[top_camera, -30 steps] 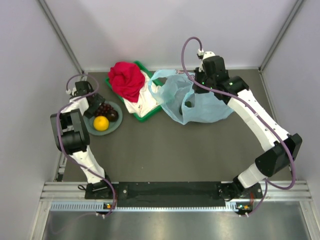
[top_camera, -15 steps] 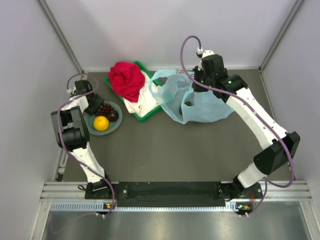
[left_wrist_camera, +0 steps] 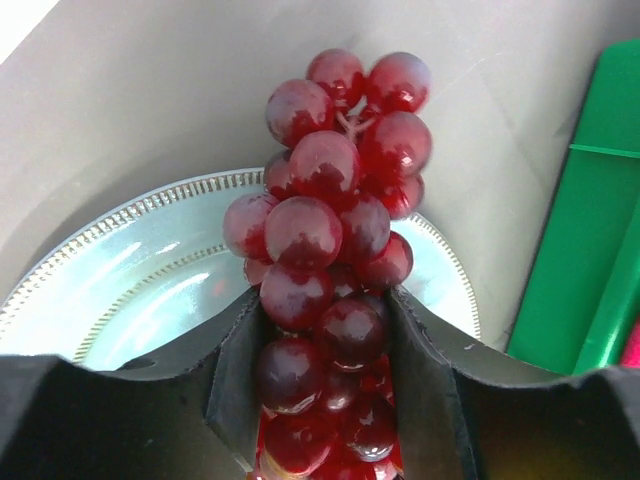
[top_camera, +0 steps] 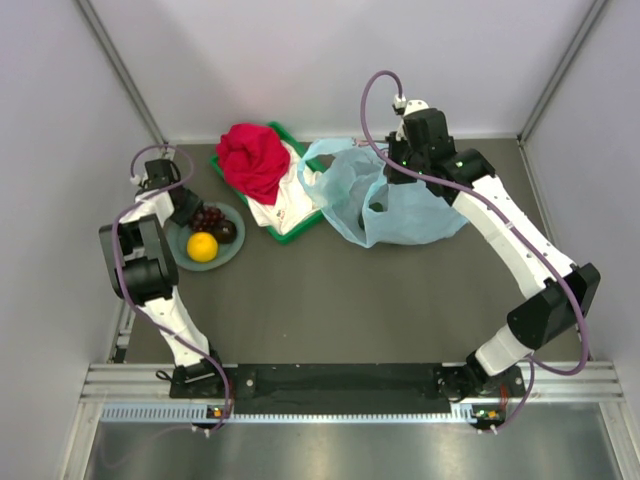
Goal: Place the fruits into the plastic bag
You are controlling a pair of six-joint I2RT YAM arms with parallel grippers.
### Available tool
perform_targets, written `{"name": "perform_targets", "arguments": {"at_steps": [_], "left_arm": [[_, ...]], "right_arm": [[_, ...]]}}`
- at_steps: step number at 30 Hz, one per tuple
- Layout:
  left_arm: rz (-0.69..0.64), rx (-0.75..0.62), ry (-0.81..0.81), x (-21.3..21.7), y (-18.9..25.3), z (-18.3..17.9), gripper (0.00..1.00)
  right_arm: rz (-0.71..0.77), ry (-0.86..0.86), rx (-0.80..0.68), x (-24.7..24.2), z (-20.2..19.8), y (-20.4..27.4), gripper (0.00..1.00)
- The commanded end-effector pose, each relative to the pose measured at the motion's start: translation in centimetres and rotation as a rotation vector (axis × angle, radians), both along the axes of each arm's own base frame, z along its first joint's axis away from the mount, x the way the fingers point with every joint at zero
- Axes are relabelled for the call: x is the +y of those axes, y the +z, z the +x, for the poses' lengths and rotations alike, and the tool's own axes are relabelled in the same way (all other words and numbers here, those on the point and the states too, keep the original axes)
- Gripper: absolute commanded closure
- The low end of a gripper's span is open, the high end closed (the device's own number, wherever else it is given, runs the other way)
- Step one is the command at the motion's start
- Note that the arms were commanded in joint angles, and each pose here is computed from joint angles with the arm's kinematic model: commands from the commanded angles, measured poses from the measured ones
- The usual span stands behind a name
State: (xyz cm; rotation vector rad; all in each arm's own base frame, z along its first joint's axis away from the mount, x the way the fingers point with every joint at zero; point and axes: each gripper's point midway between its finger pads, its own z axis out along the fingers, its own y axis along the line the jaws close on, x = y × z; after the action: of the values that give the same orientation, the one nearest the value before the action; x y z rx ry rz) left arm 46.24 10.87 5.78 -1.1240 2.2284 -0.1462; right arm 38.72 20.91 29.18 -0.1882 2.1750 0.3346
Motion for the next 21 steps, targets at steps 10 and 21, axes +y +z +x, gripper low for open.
{"name": "perform_targets", "arguments": {"at_steps": [10,21], "left_arm": [[0.123,-0.261,0.014,2.1,9.4,2.5,0.55],[0.144,-0.350,0.011,1.9,12.9,2.6,0.57]], "right_arm": [[0.027,-0.005,-0.057,0.0,0.9,2.1,1.00],[0.012,-0.006,-0.067,-0.3,0.8,2.2,1.00]]}}
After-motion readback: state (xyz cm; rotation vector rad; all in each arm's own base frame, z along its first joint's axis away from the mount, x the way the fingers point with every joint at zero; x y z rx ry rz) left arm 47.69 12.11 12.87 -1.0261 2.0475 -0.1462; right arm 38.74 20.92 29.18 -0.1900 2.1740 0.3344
